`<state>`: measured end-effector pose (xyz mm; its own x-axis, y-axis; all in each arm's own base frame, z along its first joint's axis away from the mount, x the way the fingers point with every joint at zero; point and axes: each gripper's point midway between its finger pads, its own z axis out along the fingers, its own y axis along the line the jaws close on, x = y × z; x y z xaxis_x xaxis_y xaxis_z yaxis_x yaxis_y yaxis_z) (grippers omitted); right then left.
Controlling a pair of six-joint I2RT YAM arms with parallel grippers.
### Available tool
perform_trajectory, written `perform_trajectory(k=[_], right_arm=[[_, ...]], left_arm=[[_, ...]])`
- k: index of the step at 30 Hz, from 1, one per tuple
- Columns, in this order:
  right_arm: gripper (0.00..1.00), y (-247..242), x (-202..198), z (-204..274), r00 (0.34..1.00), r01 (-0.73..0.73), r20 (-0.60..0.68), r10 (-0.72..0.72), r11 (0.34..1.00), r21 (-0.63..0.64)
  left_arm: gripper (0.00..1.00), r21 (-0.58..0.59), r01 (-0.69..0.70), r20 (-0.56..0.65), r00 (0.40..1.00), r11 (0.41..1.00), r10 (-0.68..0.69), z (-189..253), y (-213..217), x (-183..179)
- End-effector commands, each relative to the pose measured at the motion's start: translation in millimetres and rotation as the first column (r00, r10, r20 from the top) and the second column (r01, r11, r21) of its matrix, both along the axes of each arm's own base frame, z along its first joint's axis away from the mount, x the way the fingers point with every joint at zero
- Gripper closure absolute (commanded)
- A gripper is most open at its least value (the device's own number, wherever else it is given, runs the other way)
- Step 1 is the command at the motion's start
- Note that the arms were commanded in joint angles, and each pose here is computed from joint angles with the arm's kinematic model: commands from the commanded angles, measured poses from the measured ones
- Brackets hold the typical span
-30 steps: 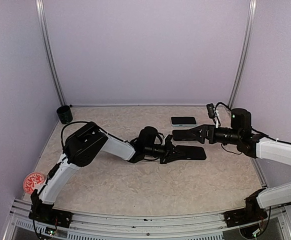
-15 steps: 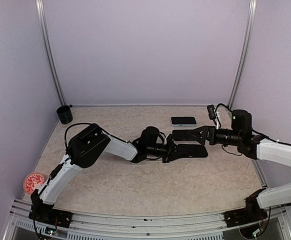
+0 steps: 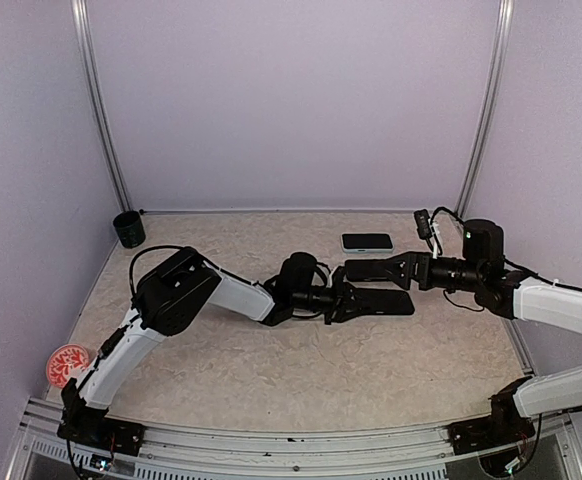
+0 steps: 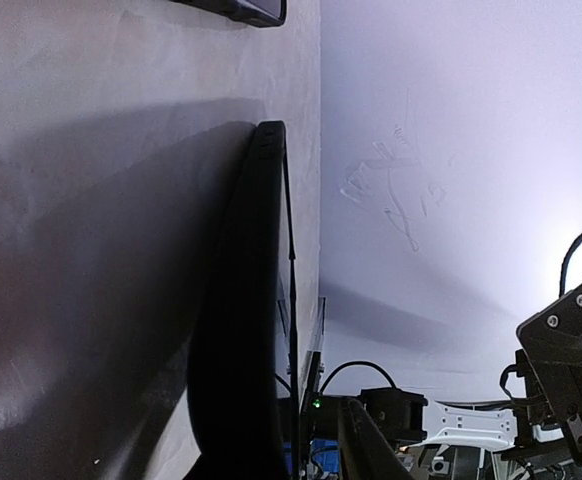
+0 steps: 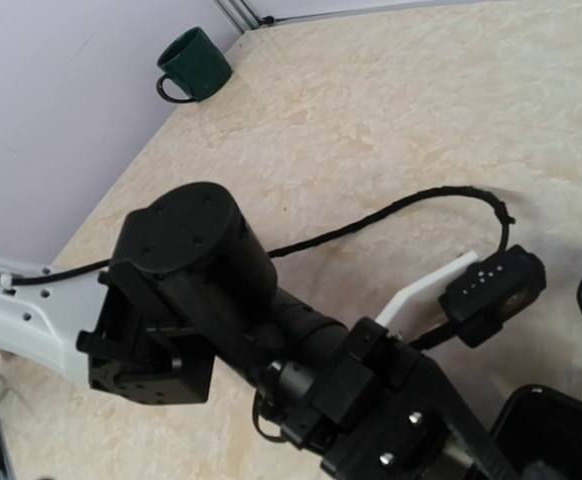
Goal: Put the phone into the phone case
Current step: Place the phone with the phone case at the center of the board.
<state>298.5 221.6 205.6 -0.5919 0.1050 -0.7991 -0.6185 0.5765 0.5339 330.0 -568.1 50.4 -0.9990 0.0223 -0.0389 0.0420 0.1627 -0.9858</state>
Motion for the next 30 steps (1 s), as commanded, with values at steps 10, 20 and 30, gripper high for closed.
perform_trajectory(k=[10, 20, 30], right_arm=[[0.00, -3.5, 3.8, 1.2, 1.000, 0.012, 0.007, -0.012, 1.000, 0.011], [0.00, -3.1, 2.7, 0.0, 1.000, 0.008, 0.002, -0.008, 1.000, 0.015], [0.00, -1.5, 3.4, -1.6, 1.000, 0.001, -0.003, -0.001, 1.000, 0.019]], left_arm=[[0.59, -0.005, -0.032, 0.064, 0.997, 0.999, 0.032, 20.8, 11.2, 3.0], [0.56, -0.002, -0.032, 0.054, 0.998, 0.999, 0.032, 23.6, 18.6, -1.4], [0.56, 0.013, -0.072, 0.094, 0.993, 0.997, 0.070, 33.4, 26.8, 16.9]])
